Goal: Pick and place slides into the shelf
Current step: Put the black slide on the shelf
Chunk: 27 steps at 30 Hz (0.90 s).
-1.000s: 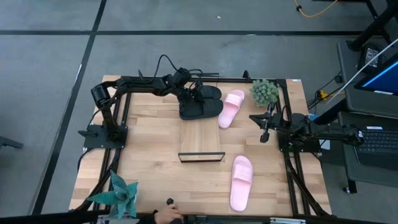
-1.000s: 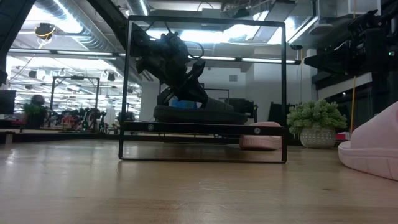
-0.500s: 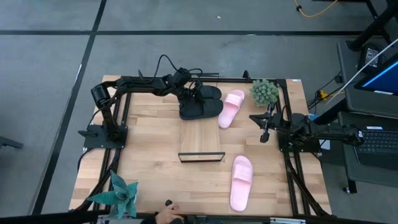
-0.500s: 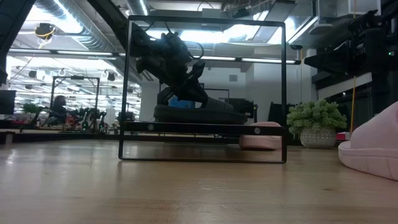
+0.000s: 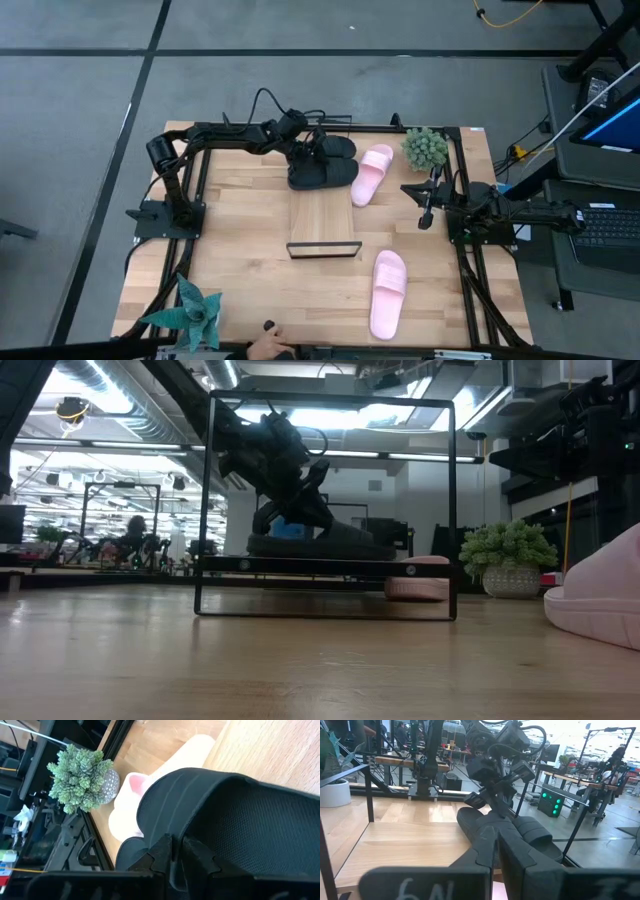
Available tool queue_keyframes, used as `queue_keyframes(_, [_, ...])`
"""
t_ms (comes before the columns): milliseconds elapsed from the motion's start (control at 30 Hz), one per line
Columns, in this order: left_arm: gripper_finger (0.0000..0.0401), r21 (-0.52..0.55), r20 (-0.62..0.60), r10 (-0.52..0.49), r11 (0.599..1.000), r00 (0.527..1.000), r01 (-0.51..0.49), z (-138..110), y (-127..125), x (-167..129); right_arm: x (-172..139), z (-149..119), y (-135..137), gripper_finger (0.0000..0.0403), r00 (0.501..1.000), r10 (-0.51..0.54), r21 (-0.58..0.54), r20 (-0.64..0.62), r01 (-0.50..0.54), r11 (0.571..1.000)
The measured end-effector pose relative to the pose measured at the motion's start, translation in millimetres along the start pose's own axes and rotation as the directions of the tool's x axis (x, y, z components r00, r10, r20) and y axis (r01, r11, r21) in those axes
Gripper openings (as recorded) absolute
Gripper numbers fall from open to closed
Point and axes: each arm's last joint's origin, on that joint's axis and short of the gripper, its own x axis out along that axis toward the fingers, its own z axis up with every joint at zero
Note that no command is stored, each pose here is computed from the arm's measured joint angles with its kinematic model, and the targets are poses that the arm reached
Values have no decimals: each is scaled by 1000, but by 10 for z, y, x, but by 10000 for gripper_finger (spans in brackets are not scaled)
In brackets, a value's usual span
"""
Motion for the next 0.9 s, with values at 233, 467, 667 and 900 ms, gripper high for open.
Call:
queue_keyframes(233, [99, 0, -5, 2, 1000, 1000, -2, -2, 2, -1, 0, 0, 0, 26, 1000, 0, 0, 0, 0, 1000])
queue_keyframes(467, [130, 11, -3, 6, 1000, 1000, -6, -1, 6, -1, 0, 0, 0, 26, 1000, 0, 0, 0, 0, 1000])
queue_keyframes(667, [132, 11, -15, 9, 1000, 1000, -9, -6, 7, -1, 0, 0, 0, 26, 1000, 0, 0, 0, 0, 1000])
queue_keyframes(900, [132, 13, -34, 13, 1000, 999, -13, -11, 9, -1, 0, -26, 4, 26, 1000, 5, -5, -26, -5, 1000])
